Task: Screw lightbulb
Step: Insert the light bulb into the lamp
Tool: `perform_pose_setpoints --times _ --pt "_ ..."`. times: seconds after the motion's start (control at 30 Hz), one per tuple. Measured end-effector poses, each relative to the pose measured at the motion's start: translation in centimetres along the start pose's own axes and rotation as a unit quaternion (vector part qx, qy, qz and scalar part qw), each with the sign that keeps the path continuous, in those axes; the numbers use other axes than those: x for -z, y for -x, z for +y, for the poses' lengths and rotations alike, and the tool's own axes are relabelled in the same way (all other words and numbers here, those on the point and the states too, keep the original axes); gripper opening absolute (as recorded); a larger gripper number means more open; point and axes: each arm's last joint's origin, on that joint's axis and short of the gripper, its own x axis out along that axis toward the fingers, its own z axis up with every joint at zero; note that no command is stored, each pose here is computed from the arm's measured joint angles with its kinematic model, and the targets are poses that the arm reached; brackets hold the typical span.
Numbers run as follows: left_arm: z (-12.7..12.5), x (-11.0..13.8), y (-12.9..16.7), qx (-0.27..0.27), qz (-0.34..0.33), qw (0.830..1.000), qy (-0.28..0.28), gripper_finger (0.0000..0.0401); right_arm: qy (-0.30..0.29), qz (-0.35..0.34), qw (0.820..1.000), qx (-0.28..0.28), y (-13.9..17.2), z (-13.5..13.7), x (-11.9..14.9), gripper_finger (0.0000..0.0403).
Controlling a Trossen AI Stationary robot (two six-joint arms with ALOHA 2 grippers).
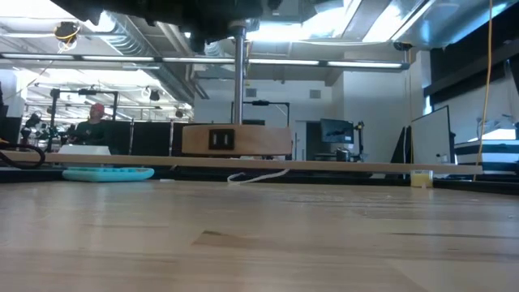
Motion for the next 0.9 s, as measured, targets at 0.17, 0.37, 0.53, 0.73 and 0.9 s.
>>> perform_pose_setpoints --times 0.17,0.37,0.53,0.73,0.9 --pt "-0.3 0.0 0.3 -0.07 0.001 0.997 -0.013 0.0149 -0.01 0.019 0.989 0.144 -0.5 1.5 0.1 0.0147" --pt "-1.0 -0.2 -0.4 -0.091 0.003 0.996 -0.023 0.0149 -0.025 0.014 0.979 0.204 -1.0 2.1 0.3 0.0147" --pt "-1.1 -0.1 -0.5 -0.087 0.009 0.996 -0.029 0.0149 -0.025 0.014 0.981 0.193 -0.9 2.1 0.2 0.0147" --pt "-1.2 -0.6 -0.3 -0.071 0.005 0.997 -0.029 0.0149 -0.017 0.037 0.99 0.138 1.0 2.1 -1.1 0.027" --pt "-1.1 -1.1 0.1 -0.049 0.004 0.998 -0.029 0.0149 -0.009 0.074 0.993 0.089 4.5 1.8 -2.8 0.0378"
